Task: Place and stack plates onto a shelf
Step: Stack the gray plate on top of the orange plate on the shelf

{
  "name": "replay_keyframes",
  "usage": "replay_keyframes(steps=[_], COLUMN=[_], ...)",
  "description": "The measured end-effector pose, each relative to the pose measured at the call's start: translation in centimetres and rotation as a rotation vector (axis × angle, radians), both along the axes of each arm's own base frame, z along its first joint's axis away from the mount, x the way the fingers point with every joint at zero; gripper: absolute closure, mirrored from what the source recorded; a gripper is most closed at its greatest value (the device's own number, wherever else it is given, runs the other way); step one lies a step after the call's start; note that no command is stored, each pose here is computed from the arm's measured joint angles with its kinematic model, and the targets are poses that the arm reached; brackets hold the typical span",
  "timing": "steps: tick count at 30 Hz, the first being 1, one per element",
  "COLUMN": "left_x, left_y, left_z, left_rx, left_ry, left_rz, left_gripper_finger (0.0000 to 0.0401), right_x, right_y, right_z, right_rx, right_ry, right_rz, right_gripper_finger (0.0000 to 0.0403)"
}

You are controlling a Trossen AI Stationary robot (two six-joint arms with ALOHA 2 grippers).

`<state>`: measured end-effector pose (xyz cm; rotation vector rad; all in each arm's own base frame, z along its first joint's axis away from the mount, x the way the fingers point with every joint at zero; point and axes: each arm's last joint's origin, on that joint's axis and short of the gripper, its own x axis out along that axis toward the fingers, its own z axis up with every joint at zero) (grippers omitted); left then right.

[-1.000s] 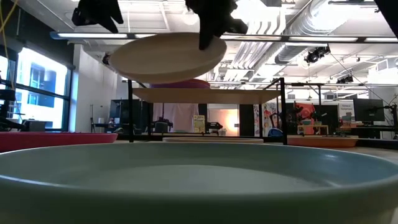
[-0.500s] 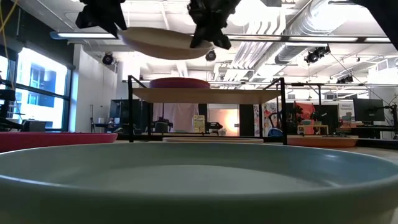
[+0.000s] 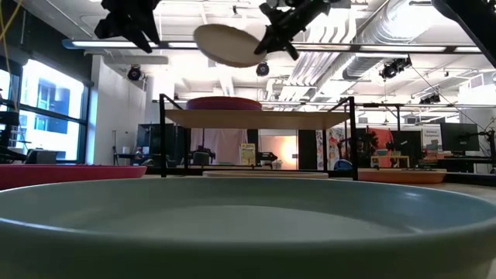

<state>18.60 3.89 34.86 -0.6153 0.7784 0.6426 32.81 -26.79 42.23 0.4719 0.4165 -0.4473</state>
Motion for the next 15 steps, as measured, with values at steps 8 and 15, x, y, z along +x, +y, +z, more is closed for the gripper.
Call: replay_keyframes(steps=[8,15], left_x=[-0.2,-0.3], left_y=[0.7,1.2], left_z=[0.0,0.0], left_rx=[0.006,0.006], left_ry=[0.001,0.001], left_rz=[0.042,0.066], left_gripper_finger=[0.0277,0.0277], right_x=[-2.5,-1.9], right_y=[-4.1,-4.6], right_z=[1.5,-0.6], right_rx=[-0.012,0.105], right_ry=[-0.195,-0.139], right_rz=[-0.166,-0.112], right_gripper_finger=[0.0403,0.0403])
